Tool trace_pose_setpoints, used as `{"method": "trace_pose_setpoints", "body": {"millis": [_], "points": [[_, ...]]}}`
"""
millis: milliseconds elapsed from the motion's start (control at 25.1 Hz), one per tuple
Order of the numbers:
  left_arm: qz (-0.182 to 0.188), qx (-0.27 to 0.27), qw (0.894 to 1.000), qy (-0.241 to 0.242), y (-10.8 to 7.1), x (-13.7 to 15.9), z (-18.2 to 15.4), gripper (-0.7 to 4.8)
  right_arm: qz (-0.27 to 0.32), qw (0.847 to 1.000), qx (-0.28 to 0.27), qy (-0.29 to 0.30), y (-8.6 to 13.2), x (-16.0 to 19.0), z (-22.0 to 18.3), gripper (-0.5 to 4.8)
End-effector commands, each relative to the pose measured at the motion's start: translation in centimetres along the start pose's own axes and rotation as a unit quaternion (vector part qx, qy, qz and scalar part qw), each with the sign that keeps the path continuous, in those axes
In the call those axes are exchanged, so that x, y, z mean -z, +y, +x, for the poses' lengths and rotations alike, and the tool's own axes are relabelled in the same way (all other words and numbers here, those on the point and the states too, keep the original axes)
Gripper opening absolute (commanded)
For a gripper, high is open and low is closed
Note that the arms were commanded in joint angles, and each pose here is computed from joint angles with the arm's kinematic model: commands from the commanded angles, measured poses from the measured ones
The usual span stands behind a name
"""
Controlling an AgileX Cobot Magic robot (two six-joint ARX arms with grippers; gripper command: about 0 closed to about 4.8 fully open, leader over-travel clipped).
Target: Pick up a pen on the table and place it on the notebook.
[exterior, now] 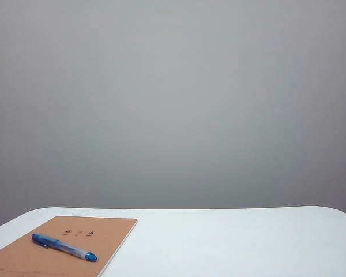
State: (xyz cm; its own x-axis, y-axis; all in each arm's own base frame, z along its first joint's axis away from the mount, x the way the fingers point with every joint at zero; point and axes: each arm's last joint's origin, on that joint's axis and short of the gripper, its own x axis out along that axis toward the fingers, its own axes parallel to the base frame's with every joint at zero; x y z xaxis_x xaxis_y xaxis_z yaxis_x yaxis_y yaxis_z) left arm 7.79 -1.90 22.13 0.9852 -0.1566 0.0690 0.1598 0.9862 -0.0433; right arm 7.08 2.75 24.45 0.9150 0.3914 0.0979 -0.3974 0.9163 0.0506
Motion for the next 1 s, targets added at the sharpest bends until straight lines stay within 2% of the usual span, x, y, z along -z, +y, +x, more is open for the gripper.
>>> {"method": "trace_pose_setpoints", "body": {"millis": [40, 279, 399, 599, 798, 998], "points": [[-0.009, 0.011, 0.999, -0.031, -0.1, 0.2, 0.3, -0.06, 0.011, 0.998, -0.01, -0.063, 0.1, -0.6, 0.1, -0.03], [-0.003, -0.007, 0.999, -0.033, 0.1, 0.4, 0.2, -0.06, 0.001, 0.998, 0.004, -0.061, 0.0, -0.1, 0.1, -0.03], [-0.002, -0.009, 1.0, -0.029, 0.2, 0.5, 0.3, -0.06, 0.001, 0.997, 0.04, -0.071, -0.3, 0.4, -0.2, -0.03], [0.0, -0.01, 1.0, 0.009, 0.5, 1.3, 0.3, -0.06, 0.014, 0.999, 0.035, -0.039, -0.4, 2.4, 0.4, -0.03], [0.004, -0.012, 1.0, 0.017, 0.5, 1.8, 0.5, -0.06, 0.024, 0.999, 0.04, 0.001, -0.6, 6.1, 1.2, -0.03], [0.006, -0.021, 0.999, 0.038, 0.6, 3.5, 0.8, -0.06, 0.021, 0.998, 0.042, 0.029, -0.8, 7.9, 1.4, -0.03]]}}
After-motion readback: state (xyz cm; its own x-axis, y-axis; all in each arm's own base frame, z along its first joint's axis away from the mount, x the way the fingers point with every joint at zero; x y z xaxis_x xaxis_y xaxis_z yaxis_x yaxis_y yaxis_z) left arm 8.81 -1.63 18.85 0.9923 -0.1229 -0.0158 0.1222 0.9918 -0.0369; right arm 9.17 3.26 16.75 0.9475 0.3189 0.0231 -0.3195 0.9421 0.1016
